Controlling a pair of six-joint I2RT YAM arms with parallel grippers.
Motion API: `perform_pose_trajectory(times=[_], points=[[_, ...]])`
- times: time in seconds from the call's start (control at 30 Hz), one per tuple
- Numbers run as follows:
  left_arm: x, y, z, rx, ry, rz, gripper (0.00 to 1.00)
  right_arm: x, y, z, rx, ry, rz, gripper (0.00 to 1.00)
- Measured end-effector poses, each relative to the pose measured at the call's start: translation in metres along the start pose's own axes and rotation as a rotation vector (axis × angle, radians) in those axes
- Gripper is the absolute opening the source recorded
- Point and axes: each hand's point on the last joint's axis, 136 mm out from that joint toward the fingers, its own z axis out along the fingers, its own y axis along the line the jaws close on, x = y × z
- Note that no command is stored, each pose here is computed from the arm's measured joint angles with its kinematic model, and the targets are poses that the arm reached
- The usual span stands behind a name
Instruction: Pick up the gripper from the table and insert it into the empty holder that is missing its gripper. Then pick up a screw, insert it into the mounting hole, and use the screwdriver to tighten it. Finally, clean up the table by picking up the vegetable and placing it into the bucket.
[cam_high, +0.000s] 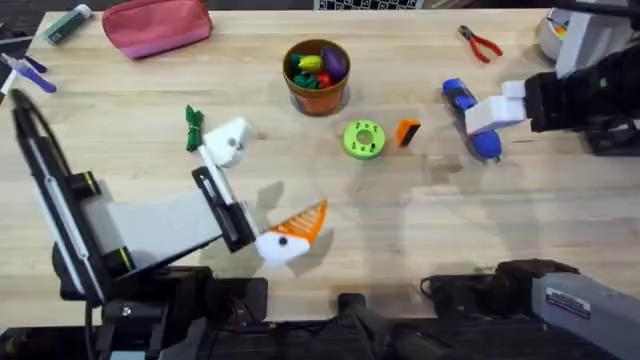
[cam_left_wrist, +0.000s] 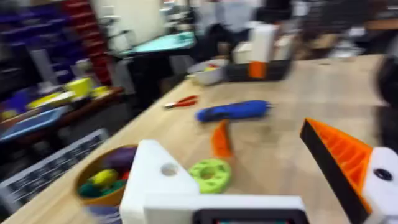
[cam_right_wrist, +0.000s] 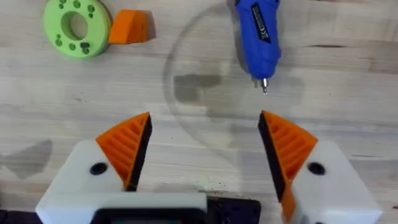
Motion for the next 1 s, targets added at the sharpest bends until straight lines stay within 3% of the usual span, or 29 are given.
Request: perform_pose_trajectory(times=[0.07, 0.2, 0.47, 0.6, 0.77, 1.0], points=[[0.001, -0.009, 0.000, 0.051, 0.003, -0.032, 0.986, 0.000, 0.000, 0.000, 0.000, 0.000, 0.000, 0.993], [0.010, -0.017, 0.000, 0.090, 0.033, -0.163, 0.987, 0.000, 0.000, 0.000, 0.000, 0.000, 0.000, 0.993], [0.031, -0.017, -0.001, 0.066, 0.101, -0.370, 0.985, 0.000, 0.000, 0.000, 0.000, 0.000, 0.000, 0.994], [0.040, -0.013, -0.002, 0.028, 0.125, -0.424, 0.985, 0.000, 0.000, 0.000, 0.000, 0.000, 0.000, 0.994], [0.047, -0.012, -0.003, 0.013, 0.147, -0.429, 0.985, 0.000, 0.000, 0.000, 0.000, 0.000, 0.000, 0.994], [0.047, -0.015, -0.003, 0.034, 0.147, -0.320, 0.985, 0.000, 0.000, 0.000, 0.000, 0.000, 0.000, 0.993]])
